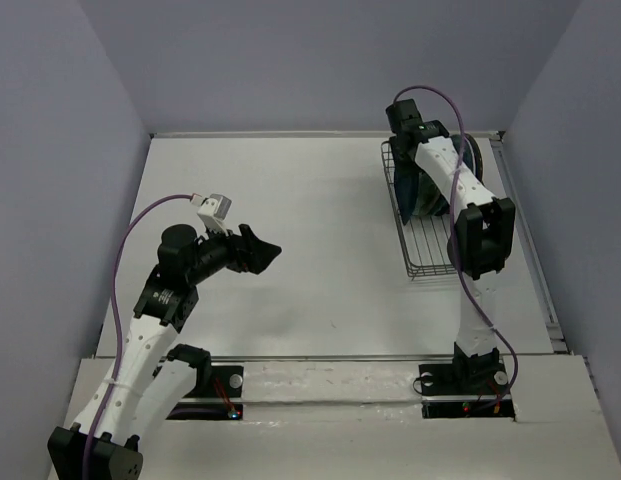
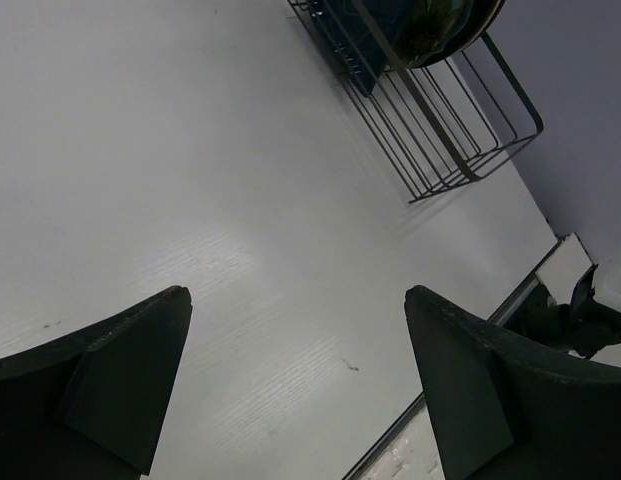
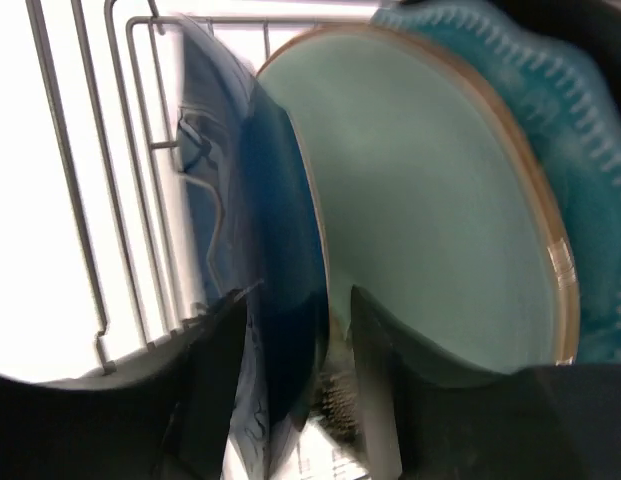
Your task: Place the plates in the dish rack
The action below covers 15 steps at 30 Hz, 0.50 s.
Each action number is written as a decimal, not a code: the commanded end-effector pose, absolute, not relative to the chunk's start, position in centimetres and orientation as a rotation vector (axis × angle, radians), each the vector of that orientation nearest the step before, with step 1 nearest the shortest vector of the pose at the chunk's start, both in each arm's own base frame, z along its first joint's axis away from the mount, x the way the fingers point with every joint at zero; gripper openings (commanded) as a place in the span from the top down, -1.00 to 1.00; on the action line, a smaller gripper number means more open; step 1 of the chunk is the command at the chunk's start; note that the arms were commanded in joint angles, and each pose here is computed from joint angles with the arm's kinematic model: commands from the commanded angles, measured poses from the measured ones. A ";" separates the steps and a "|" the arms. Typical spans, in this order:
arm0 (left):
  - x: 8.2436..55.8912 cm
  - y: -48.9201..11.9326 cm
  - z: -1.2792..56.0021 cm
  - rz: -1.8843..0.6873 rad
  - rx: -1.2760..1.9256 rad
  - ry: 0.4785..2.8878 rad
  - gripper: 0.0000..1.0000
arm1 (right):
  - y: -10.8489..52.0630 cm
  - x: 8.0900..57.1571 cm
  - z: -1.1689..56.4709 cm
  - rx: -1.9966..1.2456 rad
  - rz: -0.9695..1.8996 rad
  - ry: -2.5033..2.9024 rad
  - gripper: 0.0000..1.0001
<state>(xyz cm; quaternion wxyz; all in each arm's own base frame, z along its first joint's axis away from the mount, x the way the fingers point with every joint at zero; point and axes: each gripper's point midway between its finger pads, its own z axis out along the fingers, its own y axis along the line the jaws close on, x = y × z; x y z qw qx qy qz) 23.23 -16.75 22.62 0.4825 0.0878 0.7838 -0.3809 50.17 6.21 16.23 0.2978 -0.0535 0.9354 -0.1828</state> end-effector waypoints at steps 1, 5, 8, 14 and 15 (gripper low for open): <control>23.4 -16.8 23.4 -0.919 0.229 1.876 -0.98 | 5.6 51.2 23.7 0.006 -0.434 2.270 -0.28; 23.7 -16.2 23.7 -0.886 0.201 1.865 -0.98 | 6.7 50.2 28.0 0.044 -0.289 2.184 -0.51; 23.8 -16.0 24.0 -0.873 0.187 1.858 -0.98 | 7.5 48.9 30.4 0.053 -0.181 2.133 -0.67; 23.7 -15.8 25.8 -0.866 0.187 1.799 -0.98 | 12.4 41.6 37.3 -0.046 0.324 1.895 -0.79; 23.7 -15.9 26.4 -0.872 0.186 1.787 -0.98 | 13.0 40.5 39.1 -0.061 0.392 1.812 -0.79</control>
